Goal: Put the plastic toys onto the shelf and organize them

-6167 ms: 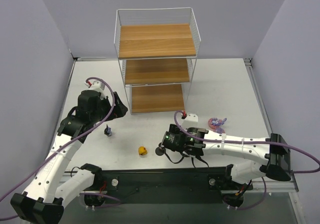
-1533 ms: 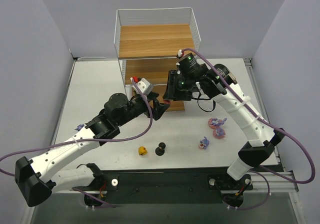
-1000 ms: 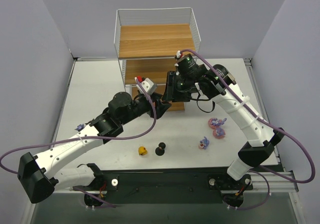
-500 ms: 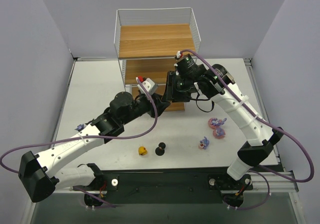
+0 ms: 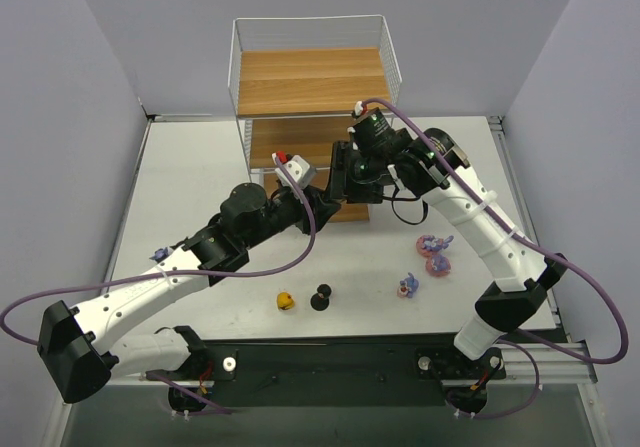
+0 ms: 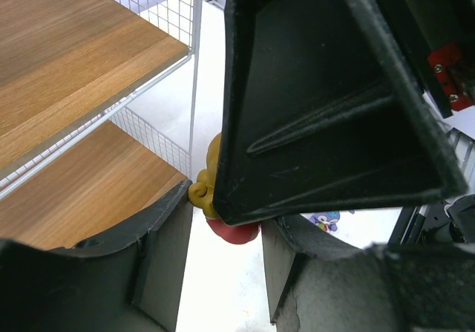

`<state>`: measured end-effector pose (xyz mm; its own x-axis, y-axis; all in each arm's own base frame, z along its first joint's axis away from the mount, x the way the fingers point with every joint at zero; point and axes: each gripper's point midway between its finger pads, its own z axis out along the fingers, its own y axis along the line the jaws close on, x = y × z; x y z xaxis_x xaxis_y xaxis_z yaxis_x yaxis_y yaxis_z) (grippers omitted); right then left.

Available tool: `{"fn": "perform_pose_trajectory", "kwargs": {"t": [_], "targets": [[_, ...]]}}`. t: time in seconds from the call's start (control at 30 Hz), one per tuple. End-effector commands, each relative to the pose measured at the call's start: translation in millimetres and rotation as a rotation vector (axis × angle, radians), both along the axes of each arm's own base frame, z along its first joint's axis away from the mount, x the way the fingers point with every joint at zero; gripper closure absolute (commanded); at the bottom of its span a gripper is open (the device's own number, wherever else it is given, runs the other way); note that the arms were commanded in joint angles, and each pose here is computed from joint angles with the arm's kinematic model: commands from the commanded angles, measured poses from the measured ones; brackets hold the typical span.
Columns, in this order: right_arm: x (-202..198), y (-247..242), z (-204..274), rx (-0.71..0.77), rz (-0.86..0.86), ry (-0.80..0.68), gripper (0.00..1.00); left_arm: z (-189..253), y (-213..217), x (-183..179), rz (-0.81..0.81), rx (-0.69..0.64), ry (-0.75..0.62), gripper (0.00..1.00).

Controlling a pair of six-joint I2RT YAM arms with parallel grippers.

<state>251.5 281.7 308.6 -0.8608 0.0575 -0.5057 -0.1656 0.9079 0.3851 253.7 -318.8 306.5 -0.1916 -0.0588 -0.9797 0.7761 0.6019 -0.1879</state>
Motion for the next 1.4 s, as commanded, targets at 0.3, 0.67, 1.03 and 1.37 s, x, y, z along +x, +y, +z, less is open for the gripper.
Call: {"fn": "perform_pose_trajectory", "kwargs": {"t": [0.3, 0.67, 1.03, 1.37], "targets": [[7, -17, 16, 0.016, -0.096, -0.105, 0.36, 49, 6, 1, 0.038, -0.106, -0.065, 1.0], [15, -44, 67, 0.143, -0.209, -0.278, 0.32, 55, 15, 1, 0.07, -0.125, -0.049, 1.0], [13, -95, 75, 0.157, -0.34, -0.379, 0.32, 144, 22, 14, 0.079, -0.289, -0.134, 1.0], [-12, -126, 5, 0.055, -0.336, -0.309, 0.32, 227, -3, 44, 0.016, -0.404, -0.257, 1.0]]}}
